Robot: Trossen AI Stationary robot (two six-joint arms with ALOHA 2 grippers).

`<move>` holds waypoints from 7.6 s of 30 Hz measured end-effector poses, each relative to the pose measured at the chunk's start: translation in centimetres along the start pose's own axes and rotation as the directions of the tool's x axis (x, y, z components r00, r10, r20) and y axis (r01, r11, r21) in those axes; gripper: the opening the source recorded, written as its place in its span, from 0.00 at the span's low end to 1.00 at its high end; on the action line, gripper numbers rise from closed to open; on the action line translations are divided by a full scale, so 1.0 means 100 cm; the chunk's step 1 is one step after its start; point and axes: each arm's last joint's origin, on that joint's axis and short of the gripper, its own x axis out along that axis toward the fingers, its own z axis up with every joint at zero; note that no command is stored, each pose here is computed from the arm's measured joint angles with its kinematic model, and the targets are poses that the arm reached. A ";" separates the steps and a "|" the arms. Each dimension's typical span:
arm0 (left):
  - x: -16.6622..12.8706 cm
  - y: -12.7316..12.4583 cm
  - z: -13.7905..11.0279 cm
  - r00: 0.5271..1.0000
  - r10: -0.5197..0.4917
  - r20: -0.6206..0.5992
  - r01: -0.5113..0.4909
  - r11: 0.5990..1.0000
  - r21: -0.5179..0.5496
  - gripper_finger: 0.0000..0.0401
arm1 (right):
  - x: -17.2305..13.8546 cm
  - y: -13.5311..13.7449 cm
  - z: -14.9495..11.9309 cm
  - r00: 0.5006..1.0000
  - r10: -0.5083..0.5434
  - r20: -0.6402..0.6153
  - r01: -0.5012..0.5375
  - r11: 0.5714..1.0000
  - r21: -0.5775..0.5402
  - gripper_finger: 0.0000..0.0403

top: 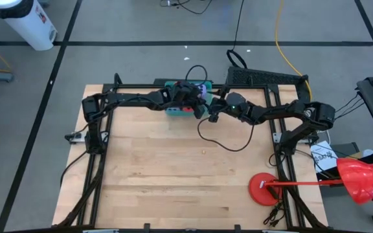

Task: Pick & Place Dice
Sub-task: Put the red dice into the green bin, then put the orange dice into the green bin

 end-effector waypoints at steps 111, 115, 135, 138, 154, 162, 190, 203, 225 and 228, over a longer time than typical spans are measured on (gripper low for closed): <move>-0.246 -0.033 -0.149 0.907 -0.151 0.392 0.108 0.986 0.129 0.06 | -0.052 0.168 -0.056 0.820 0.567 0.071 -0.563 0.780 0.272 0.12; -0.246 -0.033 -0.149 0.907 -0.151 0.392 0.114 0.987 0.116 0.06 | -0.052 0.168 -0.053 0.823 0.557 0.106 -0.563 0.780 0.274 0.14; -0.247 -0.033 -0.148 0.903 -0.154 0.401 0.122 0.987 0.105 0.06 | -0.038 -0.017 0.007 0.972 0.151 0.182 -0.212 0.894 0.394 0.13; -0.247 -0.033 -0.148 0.900 -0.155 0.407 0.123 0.987 0.105 0.06 | -0.024 -0.033 -0.005 0.976 0.161 0.144 -0.208 0.876 0.435 0.13; -0.247 -0.035 -0.148 0.895 -0.201 0.398 0.165 0.978 0.123 0.06 | 0.014 -0.009 -0.040 0.960 0.267 0.079 -0.278 0.912 0.300 0.59; -0.247 -0.035 -0.148 0.895 -0.201 0.398 0.175 0.979 0.101 0.06 | 0.013 -0.004 -0.035 0.978 0.205 0.041 -0.209 0.957 0.201 0.70; -0.161 -0.065 -0.071 0.952 0.023 0.304 -0.011 0.999 -0.042 0.01 | 0.008 -0.004 -0.022 0.988 0.135 0.080 -0.139 0.989 0.049 0.66; -0.091 -0.045 -0.016 0.980 0.073 0.187 -0.072 0.997 -0.016 0.00 | 0.006 0.000 -0.012 0.988 0.084 0.127 -0.077 0.995 -0.062 0.66; -0.010 -0.020 0.000 0.998 0.041 0.055 -0.040 0.999 -0.018 0.00 | 0.004 -0.004 -0.005 0.982 0.021 0.185 -0.013 0.999 -0.044 0.66; -0.008 -0.013 -0.001 0.997 0.070 0.043 -0.069 0.997 -0.026 0.00 | 0.004 -0.004 -0.007 0.986 0.012 0.163 -0.004 0.999 -0.048 0.66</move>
